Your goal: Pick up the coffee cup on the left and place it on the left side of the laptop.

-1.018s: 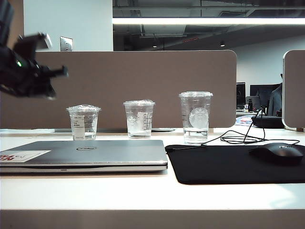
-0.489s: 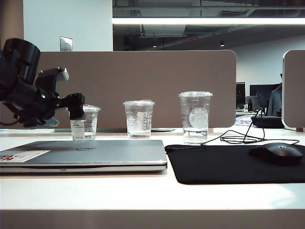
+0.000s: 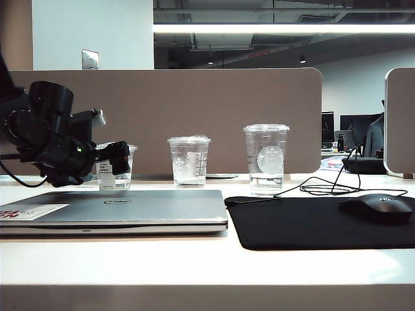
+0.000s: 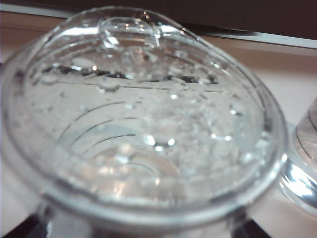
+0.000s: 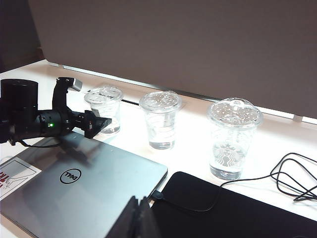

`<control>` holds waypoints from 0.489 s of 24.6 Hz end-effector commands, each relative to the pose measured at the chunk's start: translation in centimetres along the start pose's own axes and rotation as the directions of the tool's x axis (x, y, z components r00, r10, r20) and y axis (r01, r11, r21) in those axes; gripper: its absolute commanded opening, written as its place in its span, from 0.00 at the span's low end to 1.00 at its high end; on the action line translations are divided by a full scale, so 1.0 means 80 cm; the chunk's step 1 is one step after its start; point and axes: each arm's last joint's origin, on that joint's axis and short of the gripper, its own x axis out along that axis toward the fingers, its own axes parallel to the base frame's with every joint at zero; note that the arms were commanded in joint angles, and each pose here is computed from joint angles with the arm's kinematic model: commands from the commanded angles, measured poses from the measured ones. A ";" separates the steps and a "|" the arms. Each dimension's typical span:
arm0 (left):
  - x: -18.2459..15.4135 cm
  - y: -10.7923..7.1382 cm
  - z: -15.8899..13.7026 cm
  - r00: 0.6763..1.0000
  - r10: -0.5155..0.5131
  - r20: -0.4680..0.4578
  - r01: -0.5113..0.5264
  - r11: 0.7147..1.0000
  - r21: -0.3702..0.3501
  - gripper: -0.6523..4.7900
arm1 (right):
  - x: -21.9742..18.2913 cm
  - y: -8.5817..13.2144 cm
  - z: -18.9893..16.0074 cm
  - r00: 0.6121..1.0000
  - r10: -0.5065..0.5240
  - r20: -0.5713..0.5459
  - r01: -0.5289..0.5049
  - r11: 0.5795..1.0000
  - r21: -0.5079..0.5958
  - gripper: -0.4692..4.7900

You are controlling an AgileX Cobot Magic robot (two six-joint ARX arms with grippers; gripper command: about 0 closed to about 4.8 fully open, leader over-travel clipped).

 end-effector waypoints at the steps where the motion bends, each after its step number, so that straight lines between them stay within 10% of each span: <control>1: 0.007 -0.001 0.005 1.000 -0.009 0.026 0.009 1.000 0.005 1.00 | -0.001 0.000 0.006 1.000 0.002 0.027 -0.002 1.000 -0.002 0.08; 12: 0.031 0.001 0.008 0.999 -0.013 0.047 0.012 1.000 0.008 1.00 | -0.001 0.000 0.006 1.000 0.002 0.028 -0.002 1.000 -0.002 0.08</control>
